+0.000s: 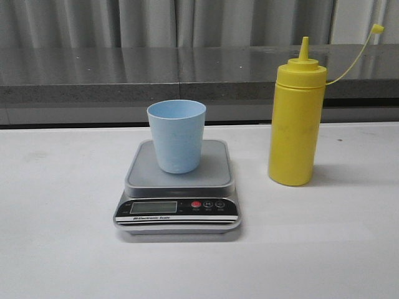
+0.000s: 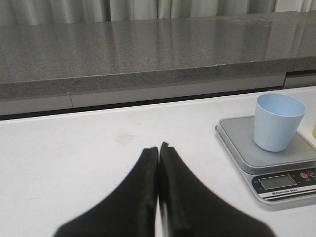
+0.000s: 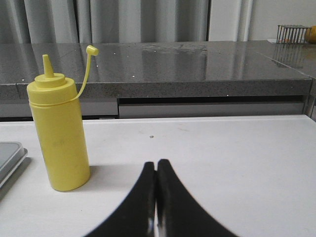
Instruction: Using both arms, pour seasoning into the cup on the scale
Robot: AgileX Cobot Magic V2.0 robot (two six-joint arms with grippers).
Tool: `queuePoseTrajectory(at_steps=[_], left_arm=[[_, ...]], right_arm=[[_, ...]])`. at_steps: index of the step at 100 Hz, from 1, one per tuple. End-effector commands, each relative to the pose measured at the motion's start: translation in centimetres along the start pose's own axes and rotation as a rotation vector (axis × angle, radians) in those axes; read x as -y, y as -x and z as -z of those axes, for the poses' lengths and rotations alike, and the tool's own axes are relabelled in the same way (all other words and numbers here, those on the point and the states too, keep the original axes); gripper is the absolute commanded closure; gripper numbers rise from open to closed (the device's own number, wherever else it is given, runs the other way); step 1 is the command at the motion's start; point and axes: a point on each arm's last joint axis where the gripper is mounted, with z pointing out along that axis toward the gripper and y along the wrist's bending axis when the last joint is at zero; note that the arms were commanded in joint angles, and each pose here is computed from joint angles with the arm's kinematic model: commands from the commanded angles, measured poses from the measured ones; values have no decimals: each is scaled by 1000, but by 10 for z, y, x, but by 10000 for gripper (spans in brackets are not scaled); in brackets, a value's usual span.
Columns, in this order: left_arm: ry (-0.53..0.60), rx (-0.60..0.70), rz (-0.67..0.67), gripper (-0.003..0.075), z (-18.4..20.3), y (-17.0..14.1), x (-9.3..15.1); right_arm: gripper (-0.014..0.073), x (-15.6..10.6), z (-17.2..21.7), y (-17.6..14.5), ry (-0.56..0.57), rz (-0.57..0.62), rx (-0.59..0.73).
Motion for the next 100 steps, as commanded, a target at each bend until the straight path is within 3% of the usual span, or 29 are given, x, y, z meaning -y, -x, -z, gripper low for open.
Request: queuePoseTrajectory(at_steps=[1, 47, 69, 81, 100], left_arm=[[6, 86, 14, 740, 2, 14, 0], [6, 87, 14, 740, 2, 14, 0], [6, 87, 14, 740, 2, 14, 0], [6, 87, 14, 740, 2, 14, 0], [6, 87, 14, 740, 2, 14, 0]], right_arm=[[662, 0, 2, 14, 0, 4, 106], [662, -1, 3, 20, 5, 2, 165], [662, -2, 8, 58, 7, 2, 195], [662, -4, 2, 87, 5, 0, 83], [662, -6, -24, 129, -4, 0, -285]])
